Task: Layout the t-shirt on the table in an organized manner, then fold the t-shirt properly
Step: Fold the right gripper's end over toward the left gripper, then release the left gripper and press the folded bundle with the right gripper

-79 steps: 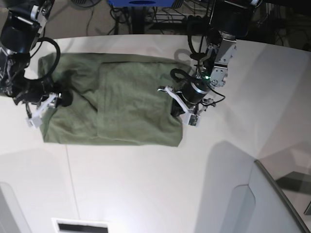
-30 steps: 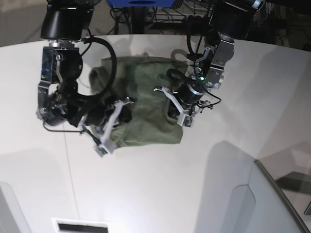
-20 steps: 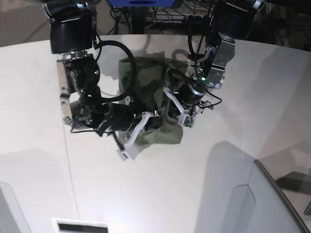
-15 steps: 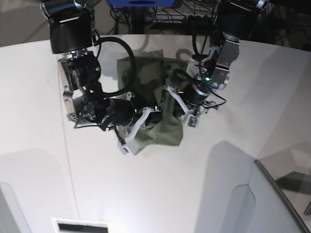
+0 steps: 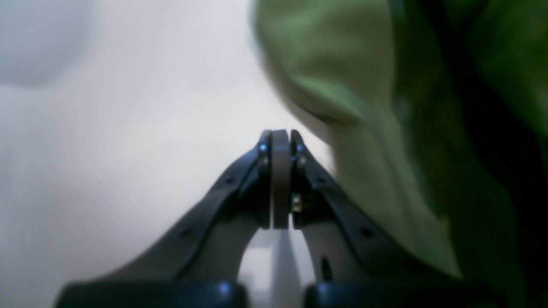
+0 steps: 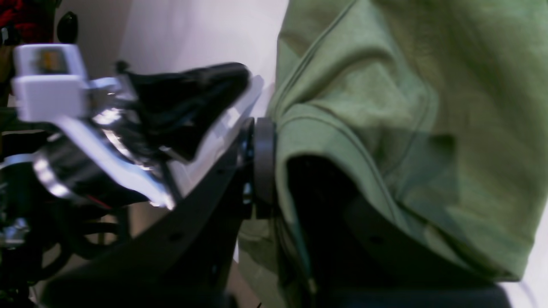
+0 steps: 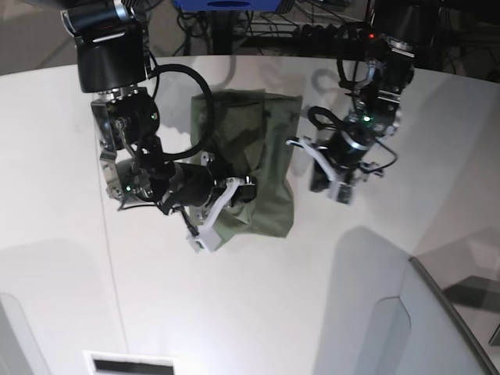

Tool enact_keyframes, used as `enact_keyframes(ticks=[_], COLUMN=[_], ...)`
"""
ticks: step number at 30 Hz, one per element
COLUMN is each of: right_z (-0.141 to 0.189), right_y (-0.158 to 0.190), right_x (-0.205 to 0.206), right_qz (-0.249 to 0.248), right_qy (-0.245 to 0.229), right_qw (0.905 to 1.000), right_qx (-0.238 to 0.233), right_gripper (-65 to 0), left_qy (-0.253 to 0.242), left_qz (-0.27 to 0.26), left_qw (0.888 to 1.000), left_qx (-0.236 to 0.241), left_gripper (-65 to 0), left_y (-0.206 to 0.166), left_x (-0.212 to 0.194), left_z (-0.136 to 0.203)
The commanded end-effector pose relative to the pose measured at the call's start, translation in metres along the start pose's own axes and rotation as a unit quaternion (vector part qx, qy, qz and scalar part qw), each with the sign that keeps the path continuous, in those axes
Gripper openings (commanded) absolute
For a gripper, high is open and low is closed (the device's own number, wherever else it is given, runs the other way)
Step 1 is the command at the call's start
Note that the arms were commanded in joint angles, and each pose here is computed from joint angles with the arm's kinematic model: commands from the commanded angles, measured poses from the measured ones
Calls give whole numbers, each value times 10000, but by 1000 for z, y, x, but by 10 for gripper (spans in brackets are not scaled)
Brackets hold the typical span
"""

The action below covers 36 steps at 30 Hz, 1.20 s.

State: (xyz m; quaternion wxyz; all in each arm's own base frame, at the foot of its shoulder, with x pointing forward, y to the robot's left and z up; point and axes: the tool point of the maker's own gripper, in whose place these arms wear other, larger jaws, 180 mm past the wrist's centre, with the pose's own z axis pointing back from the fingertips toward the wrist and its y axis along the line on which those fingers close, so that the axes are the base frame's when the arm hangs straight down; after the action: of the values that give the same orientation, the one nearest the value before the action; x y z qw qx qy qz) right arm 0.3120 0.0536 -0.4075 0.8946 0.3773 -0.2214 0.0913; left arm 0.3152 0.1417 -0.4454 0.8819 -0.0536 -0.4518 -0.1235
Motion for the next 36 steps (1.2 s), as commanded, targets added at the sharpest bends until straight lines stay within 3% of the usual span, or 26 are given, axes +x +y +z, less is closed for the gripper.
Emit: enact_keyframes(ticks=[1,3,7,9,14,19,25,27,30,32,35,36], right_z=[1,-3,-13,-14,-28,-38,4,26,53,63,58,54], right_y=[9,7,10,12,42,87,87,69,20,-3,-29,-35], right_x=[18,18,9,9,-6,-10,16,28,30,31,17,11], right_qz=[66,14,-163,-153,285,813,1458,1282,526,345,20,-91], right_qy=[-231,-173,-28,-30,302,591,56,-234,-514,-580,-361,-251], right_qw=[9996,9997,9996,9995,9979,9897,9857,9904,9970,9966,9971,9972], right_qx=[139,146,239,278,494,1015,839,459,-229,-476,-664,-705], right_gripper=[-645,-599,-398,-330,-315,-315,-315,-317,-339,-438,-650,-650], left_qy=[-194,-55,64,73,208,331,490,532,575,609,626,619], left_qz=[18,127,232,242,368,382,565,574,601,617,661,669], left_qw=[9996,9987,9945,9914,9830,9836,9715,9683,9649,9645,9644,9644], left_qx=[211,486,1022,1283,1785,1729,2250,2373,2490,2494,2482,2481], left_gripper=[-650,-650,-650,-650,-650,-650,-650,-650,-650,-650,-650,-650], left_y=[18,38,80,99,132,147,181,189,195,195,194,194], left_x=[13,9,3,-1,-21,-36,-56,-60,-66,-69,-71,-71], left_z=[7,22,58,77,111,131,161,171,181,182,180,179])
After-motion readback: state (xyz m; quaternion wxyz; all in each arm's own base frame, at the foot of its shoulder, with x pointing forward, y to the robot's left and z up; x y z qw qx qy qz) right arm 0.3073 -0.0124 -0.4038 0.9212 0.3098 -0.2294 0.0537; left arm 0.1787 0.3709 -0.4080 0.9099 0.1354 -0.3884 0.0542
